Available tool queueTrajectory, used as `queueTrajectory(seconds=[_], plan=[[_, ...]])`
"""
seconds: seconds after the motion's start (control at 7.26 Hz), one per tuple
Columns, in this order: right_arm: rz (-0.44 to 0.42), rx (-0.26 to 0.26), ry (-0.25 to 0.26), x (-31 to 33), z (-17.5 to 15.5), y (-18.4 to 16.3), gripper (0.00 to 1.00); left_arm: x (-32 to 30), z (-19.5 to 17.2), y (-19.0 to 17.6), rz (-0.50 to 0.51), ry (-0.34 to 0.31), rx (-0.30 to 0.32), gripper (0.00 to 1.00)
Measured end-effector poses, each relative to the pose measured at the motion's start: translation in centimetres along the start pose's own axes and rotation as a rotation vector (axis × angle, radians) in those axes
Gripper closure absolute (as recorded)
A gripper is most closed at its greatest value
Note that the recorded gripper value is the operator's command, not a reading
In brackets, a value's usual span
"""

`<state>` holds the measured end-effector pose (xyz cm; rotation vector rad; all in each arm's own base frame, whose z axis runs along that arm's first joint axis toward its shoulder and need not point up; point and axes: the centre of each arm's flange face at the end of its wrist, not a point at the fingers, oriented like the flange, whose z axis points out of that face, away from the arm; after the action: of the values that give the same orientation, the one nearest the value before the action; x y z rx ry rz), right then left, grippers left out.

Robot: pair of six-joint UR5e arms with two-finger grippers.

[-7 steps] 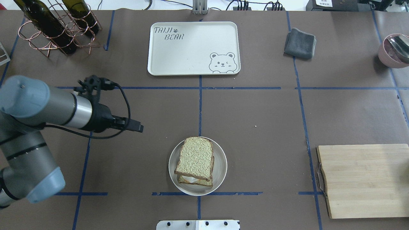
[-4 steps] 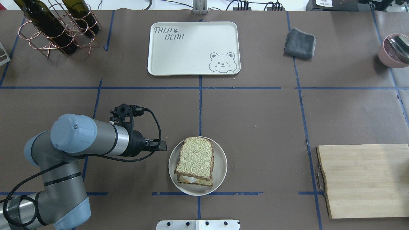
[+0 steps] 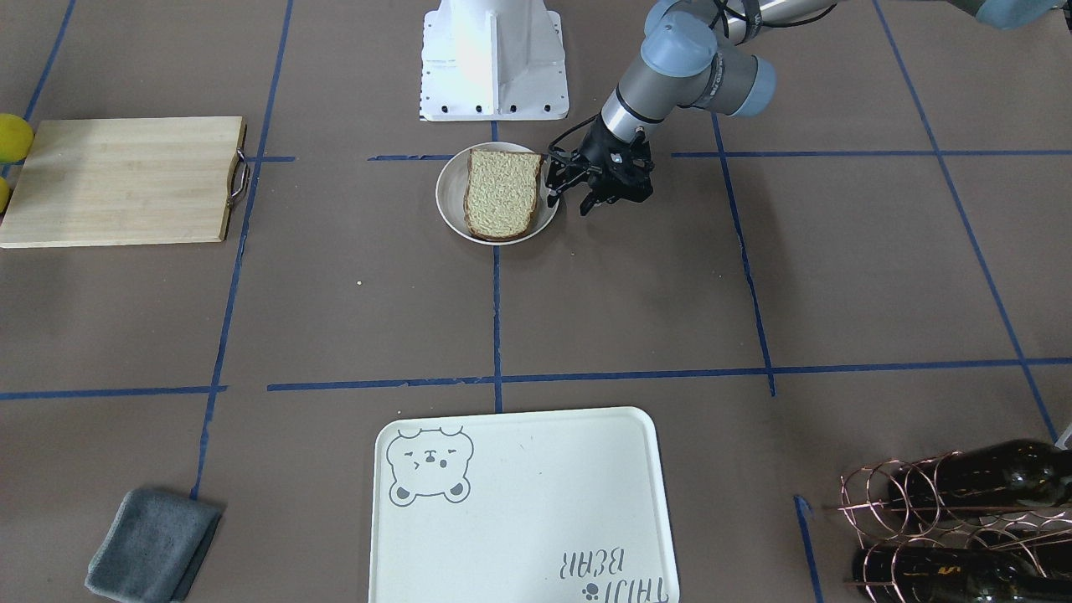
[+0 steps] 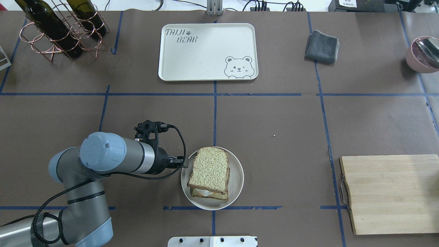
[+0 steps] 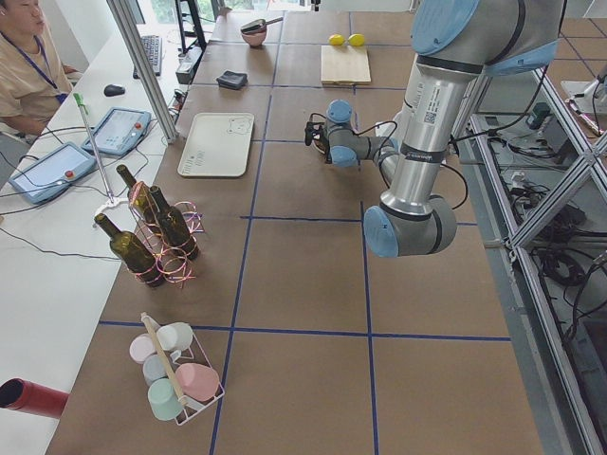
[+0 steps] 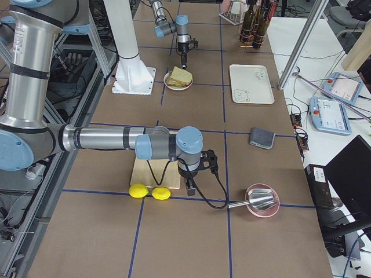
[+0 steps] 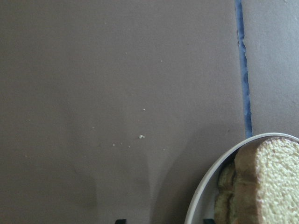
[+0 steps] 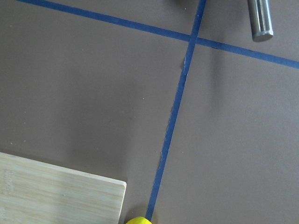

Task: Make sandwich and place on tray
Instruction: 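Move the left gripper to the white plate rim and grasp it, then slide the plate with the left gripper farther from the robot onto the tray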

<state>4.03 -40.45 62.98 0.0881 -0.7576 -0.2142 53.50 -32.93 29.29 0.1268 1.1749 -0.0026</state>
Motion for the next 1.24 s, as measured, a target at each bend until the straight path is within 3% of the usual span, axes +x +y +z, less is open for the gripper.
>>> queueTrajectory(seconds=[0.28,0.41,0.55,1.24], plan=[[-0.002,0.002,0.000,0.0,-0.1,-0.1,0.00,0.1,0.7,0.4,0.004,0.000,-0.009,0.66],[-0.002,0.002,0.000,0.0,-0.1,-0.2,0.00,-0.2,1.3,0.5,0.007,0.011,-0.009,0.75],[-0.002,0.002,0.000,0.0,-0.1,-0.2,0.00,-0.6,1.8,0.5,0.012,0.032,-0.006,0.99],[-0.001,0.003,0.000,0.0,-0.1,-0.2,0.00,-0.2,1.3,0.6,0.022,0.079,-0.006,1.00]])
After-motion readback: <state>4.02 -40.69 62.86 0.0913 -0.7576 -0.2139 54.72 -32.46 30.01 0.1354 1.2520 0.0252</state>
